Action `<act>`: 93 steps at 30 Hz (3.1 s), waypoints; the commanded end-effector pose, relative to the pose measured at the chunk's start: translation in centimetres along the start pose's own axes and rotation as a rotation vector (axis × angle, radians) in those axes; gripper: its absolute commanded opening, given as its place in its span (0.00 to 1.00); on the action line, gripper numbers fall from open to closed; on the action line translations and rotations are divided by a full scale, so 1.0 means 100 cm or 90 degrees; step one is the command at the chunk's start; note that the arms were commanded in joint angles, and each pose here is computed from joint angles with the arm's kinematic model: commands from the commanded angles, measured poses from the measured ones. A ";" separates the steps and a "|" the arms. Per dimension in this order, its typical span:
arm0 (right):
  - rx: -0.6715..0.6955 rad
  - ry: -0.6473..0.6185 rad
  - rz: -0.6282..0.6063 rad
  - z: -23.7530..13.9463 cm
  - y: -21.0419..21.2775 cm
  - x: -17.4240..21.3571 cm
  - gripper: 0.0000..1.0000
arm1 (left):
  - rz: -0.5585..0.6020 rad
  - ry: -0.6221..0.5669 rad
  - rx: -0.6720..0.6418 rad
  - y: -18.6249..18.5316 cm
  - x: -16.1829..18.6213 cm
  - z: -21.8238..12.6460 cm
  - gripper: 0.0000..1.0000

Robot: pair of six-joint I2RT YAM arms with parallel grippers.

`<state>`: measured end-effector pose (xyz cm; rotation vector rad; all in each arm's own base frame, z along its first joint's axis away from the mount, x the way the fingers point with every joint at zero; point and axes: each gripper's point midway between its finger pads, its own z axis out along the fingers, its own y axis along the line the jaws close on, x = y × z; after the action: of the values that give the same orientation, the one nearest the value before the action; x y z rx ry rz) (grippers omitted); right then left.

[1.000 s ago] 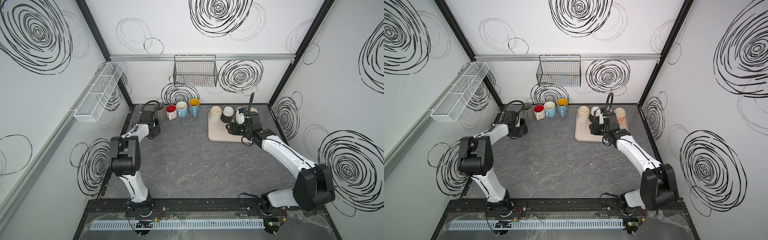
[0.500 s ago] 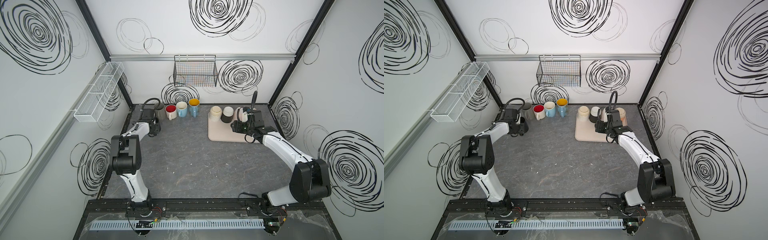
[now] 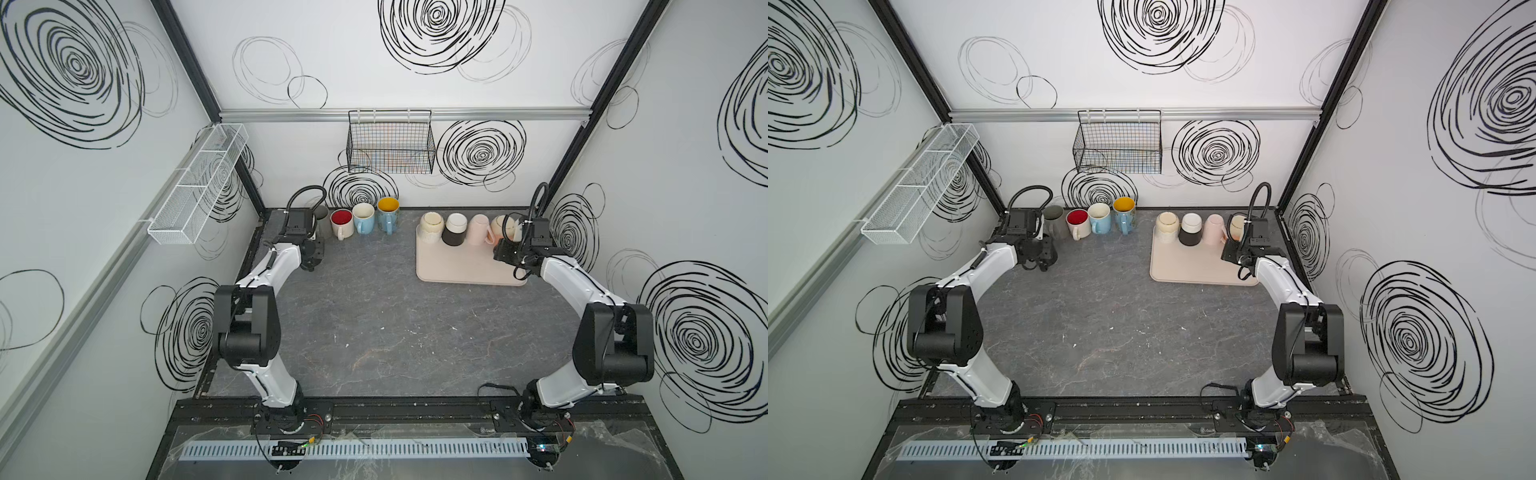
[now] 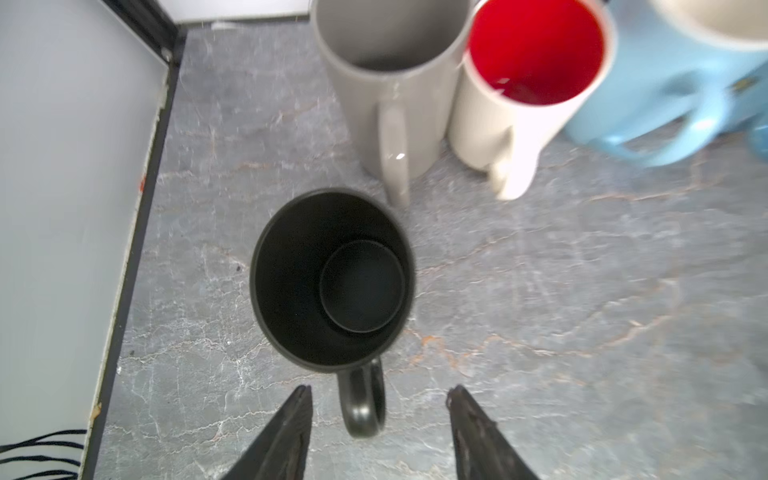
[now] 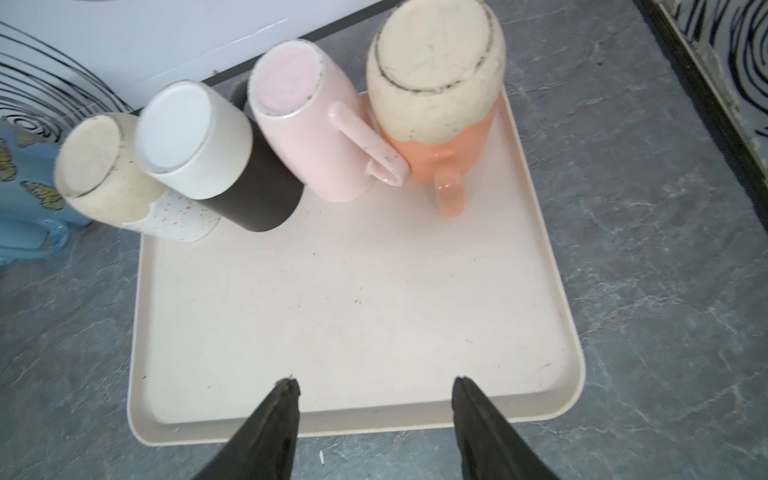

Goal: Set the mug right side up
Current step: 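Lower the black mug upright by the grey mug with the left gripper, then withdraw the left gripper while the right gripper descends onto the cream-and-orange mug, then close the right gripper on the handle of the upside-down cream-and-orange mug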

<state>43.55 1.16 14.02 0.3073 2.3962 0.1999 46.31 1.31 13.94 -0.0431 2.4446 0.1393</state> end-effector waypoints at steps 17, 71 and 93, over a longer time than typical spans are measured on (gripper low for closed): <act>0.095 0.110 -0.003 0.061 -0.041 -0.014 0.59 | 0.122 -0.091 0.301 -0.267 0.040 -0.066 0.56; 0.125 0.112 -0.120 0.053 -0.040 0.024 0.00 | 0.179 -0.078 0.473 -0.378 0.136 -0.119 0.56; 0.185 0.107 -0.132 0.105 -0.062 -0.042 0.48 | 0.178 -0.071 0.484 -0.382 0.124 -0.111 0.56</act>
<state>52.63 -4.19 8.08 0.1855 2.5665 -0.1832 31.04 -36.86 9.42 0.6328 2.2819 -0.6036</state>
